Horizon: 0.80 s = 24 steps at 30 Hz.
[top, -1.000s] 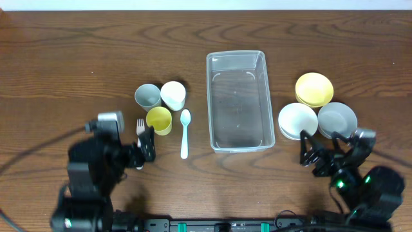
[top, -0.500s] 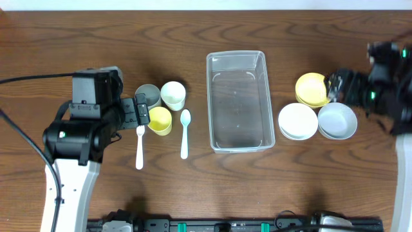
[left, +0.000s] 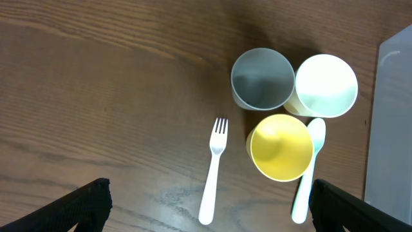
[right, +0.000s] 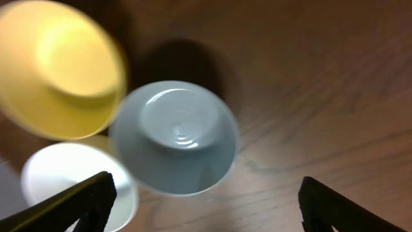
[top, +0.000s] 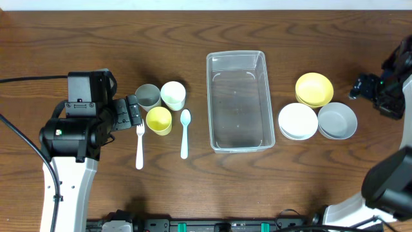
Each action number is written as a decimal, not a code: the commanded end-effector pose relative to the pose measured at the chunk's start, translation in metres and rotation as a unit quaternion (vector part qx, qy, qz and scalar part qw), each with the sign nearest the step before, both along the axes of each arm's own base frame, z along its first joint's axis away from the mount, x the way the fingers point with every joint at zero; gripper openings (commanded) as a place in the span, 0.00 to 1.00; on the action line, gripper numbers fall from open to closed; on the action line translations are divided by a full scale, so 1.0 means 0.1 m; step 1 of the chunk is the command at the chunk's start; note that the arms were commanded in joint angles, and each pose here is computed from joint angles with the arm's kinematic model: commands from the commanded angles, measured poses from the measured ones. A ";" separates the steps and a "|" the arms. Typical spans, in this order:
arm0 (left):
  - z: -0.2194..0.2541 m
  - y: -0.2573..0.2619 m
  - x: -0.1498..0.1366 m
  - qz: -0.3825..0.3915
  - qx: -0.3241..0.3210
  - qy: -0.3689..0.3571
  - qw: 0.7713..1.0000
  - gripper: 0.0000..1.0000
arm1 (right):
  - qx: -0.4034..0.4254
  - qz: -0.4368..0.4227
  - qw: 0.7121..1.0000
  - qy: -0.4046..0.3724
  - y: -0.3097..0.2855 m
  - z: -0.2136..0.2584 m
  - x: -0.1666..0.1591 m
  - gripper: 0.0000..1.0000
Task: Pack container
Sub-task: 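Move the right gripper over the grey-blue bowl and grasp its rim, then carry the grey-blue bowl into the container and release it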
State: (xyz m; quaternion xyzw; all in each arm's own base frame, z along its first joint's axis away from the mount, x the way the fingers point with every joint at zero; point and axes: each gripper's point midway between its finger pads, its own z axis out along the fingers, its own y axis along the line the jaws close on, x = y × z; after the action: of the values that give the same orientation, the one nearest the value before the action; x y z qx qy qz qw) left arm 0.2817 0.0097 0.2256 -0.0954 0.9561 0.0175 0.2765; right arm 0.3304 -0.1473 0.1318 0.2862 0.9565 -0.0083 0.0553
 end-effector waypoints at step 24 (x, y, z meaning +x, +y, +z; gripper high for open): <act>0.08 0.05 0.02 0.005 0.009 -0.011 1.000 0.98 | -0.016 -0.093 0.991 0.096 -0.17 -1.02 -0.42 0.16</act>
State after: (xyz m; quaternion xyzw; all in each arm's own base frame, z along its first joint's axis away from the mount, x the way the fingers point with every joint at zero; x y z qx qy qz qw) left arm 0.2813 0.0109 0.2256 -0.0964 0.9561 0.0211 0.2761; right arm 0.2935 -0.1565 0.0295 0.3478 0.9367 -0.0262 -0.0293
